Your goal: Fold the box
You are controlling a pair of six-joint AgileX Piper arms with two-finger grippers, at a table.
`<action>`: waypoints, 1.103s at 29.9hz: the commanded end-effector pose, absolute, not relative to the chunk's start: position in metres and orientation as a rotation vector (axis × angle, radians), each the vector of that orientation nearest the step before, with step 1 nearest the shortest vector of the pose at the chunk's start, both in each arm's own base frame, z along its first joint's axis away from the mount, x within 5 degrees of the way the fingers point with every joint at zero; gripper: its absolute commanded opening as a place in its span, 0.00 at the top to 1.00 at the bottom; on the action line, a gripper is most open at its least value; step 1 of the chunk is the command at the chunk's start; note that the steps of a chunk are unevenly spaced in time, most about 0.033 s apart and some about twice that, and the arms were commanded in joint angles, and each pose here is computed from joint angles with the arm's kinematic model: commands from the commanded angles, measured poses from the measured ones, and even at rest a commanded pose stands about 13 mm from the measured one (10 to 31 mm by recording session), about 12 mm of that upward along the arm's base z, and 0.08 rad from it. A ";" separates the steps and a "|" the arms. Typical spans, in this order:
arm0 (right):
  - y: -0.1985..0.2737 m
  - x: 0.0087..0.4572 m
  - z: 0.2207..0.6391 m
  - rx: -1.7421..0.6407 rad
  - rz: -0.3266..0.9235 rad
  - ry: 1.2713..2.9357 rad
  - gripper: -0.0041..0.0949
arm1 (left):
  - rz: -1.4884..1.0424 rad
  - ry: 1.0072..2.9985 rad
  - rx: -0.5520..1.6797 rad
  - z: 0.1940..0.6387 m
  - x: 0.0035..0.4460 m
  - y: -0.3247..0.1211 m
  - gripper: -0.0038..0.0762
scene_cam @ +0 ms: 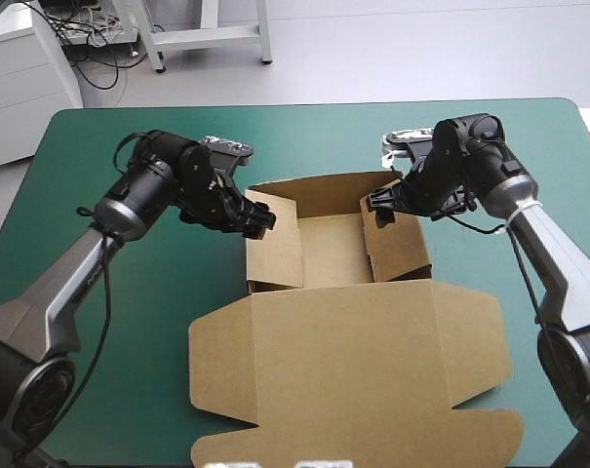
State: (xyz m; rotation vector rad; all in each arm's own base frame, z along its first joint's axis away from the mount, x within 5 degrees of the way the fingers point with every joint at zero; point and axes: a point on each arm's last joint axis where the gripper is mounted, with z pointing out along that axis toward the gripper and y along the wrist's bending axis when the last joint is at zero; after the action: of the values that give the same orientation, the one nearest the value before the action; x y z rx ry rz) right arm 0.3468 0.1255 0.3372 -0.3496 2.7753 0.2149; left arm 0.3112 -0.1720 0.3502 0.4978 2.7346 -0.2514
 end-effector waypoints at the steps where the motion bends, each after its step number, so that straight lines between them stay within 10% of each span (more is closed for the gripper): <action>1: 0.119 0.326 0.380 -0.345 0.248 2.660 0.12 | -0.262 2.647 0.489 0.397 0.279 -0.155 0.28; 6: 0.114 0.311 0.400 -0.358 0.246 2.599 0.12 | -0.300 2.481 0.503 0.444 0.237 -0.132 0.48; 12: 0.111 0.306 0.406 -0.362 0.237 2.577 0.12 | -0.392 2.295 0.523 0.488 0.179 -0.106 0.97; 33: 0.122 0.349 0.347 -0.397 0.200 2.737 0.12 | -0.415 2.524 0.562 0.384 0.101 -0.070 0.99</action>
State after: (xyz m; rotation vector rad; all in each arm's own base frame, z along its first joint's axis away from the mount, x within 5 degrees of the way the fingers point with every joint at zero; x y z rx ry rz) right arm 0.3472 0.1245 0.3367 -0.3988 2.7735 0.1949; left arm 0.1091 -0.0716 0.3948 0.5412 2.4673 -0.4078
